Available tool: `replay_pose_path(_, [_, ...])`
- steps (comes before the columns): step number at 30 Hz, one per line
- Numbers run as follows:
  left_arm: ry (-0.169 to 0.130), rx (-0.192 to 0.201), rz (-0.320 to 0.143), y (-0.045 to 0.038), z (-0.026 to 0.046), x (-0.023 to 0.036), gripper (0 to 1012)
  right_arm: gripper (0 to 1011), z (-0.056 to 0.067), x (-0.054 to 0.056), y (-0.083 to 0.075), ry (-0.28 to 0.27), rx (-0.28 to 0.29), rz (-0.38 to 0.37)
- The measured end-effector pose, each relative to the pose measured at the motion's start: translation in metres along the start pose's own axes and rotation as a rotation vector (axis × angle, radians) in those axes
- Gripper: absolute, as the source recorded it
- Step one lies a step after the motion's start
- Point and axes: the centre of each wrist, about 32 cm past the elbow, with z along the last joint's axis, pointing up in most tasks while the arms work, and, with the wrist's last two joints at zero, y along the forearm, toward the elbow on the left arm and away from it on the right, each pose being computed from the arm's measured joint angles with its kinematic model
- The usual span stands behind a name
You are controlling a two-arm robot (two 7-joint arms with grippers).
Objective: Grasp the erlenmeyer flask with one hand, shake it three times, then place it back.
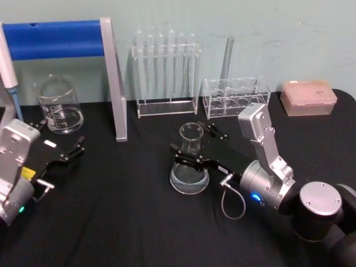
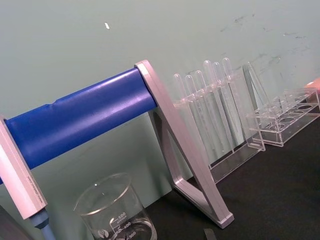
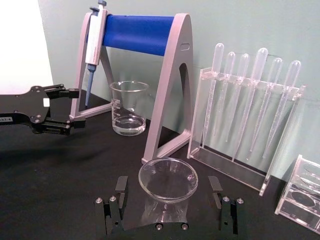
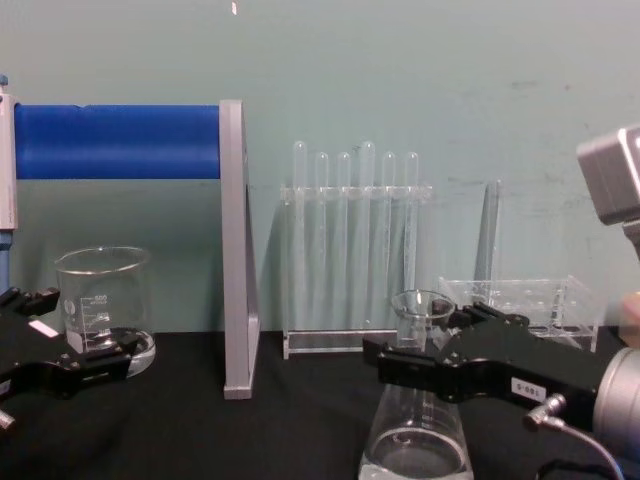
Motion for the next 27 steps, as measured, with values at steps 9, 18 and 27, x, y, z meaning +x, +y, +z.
replay_pose_path(9, [0.000,0.000,0.000,0.0000,0.0000,0.0000,1001,1000,0.0006,-0.0001,-0.0011,0.004,0.005,0.012])
replay_pose_path(18, [0.000,0.000,0.000,0.0000,0.0000,0.0000,1001,976,0.0006,-0.0003,-0.0010,0.004,0.005,0.009])
replay_pose_path(27, [0.000,0.000,0.000,0.0000,0.0000,0.0000,1001,763,0.0007,-0.0002,-0.0010,0.004,0.005,0.008])
